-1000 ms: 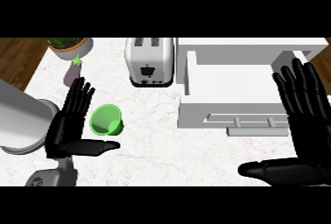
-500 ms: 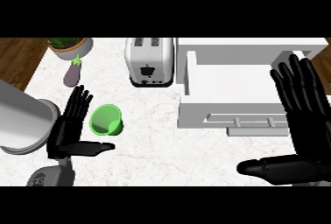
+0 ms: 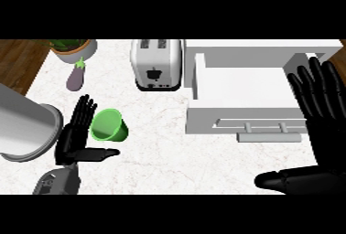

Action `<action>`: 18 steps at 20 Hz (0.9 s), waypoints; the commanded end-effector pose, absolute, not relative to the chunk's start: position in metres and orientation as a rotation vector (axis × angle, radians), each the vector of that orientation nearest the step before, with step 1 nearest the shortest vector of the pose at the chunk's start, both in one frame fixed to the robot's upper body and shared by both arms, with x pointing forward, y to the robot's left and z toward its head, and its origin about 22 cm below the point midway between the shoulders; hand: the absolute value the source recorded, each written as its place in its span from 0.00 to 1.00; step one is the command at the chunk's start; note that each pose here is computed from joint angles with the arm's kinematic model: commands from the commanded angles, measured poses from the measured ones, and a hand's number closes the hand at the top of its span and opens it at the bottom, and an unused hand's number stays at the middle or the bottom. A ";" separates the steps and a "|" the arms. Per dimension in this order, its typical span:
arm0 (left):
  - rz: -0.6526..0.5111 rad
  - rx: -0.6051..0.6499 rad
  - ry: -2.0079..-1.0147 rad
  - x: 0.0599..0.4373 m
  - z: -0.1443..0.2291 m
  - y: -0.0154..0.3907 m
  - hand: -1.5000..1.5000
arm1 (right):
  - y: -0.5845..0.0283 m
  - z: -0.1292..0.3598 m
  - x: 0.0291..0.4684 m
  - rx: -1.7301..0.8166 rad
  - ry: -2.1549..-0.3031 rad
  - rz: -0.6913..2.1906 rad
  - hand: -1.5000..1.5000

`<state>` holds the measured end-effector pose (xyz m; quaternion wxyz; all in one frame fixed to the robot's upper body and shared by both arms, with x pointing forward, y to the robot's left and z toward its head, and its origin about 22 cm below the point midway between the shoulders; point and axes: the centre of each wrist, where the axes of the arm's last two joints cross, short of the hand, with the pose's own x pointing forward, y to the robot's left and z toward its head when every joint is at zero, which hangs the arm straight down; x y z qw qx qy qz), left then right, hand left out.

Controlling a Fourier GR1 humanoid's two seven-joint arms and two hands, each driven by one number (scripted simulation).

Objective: Pick up the cup, place it into the drawer and close the drawer

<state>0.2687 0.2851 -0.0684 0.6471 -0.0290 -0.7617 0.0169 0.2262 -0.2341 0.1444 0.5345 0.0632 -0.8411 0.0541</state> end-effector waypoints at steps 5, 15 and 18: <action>0.061 -0.042 -1.727 0.269 -0.106 0.299 0.00 | -0.228 0.150 0.229 0.153 -1.988 0.152 0.00; 0.054 -0.057 -1.688 0.269 -0.123 0.287 0.00 | -0.226 0.146 0.228 0.161 -2.007 0.133 0.00; 0.034 -0.042 -1.700 0.282 -0.130 0.287 0.00 | -0.235 0.164 0.219 0.180 -2.004 0.157 0.00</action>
